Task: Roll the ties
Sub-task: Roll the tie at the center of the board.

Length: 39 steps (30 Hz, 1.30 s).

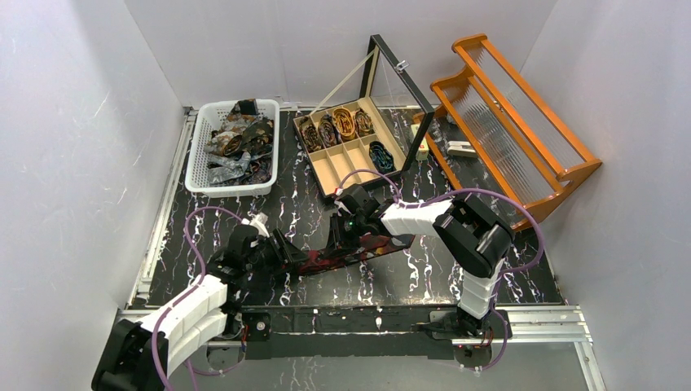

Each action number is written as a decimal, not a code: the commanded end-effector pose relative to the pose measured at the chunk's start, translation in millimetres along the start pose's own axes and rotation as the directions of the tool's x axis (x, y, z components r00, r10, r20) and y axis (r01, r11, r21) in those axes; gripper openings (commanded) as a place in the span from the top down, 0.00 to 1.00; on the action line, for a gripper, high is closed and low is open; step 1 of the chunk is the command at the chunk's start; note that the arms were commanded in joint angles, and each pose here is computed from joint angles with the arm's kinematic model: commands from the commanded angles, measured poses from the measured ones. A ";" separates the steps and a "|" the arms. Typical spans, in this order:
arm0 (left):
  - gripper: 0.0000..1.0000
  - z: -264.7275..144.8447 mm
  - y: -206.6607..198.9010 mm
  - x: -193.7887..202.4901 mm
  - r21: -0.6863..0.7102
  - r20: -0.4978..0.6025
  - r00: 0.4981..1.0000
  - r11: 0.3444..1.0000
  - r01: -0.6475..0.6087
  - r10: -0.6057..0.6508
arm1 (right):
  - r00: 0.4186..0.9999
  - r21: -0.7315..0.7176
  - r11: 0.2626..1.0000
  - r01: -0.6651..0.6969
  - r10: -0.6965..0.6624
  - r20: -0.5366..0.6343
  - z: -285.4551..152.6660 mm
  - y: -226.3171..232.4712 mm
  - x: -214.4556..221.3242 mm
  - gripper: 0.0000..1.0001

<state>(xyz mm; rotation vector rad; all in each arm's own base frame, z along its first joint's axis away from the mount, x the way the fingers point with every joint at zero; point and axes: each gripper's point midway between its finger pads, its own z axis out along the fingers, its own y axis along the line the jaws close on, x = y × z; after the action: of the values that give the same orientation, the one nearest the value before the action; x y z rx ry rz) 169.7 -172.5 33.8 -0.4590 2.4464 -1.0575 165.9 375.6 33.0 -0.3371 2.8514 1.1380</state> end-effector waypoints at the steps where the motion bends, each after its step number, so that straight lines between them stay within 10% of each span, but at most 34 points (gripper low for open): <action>1: 0.48 4.9 2.1 3.0 -0.009 0.005 1.000 1.000 -0.015 0.015 | 1.000 0.073 0.997 -0.012 0.014 -0.028 8.1 -19.5 6.9 0.76; 16: 0.65 12.3 -14.9 1.1 -0.027 0.050 0.994 0.995 -0.097 0.098 | 0.999 0.048 0.999 -0.001 0.003 -0.034 6.1 -14.1 7.2 0.74; 28: 0.72 5.8 -16.8 -2.6 -0.102 0.062 0.995 0.992 -0.076 0.083 | 0.987 -0.030 0.989 0.142 -0.139 0.082 -28.9 26.3 -14.4 0.54; 39: 0.73 -15.2 -10.8 -15.0 -0.286 0.046 0.988 0.949 -0.131 0.150 | 0.970 0.153 0.972 0.178 -0.199 0.137 -41.8 -2.0 -25.1 0.50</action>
<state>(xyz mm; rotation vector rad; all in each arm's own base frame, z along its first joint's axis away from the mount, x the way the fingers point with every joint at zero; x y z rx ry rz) 177.4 -181.7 54.8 -0.4012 2.4821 -0.8119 185.5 363.1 72.8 -0.4683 2.6562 1.0292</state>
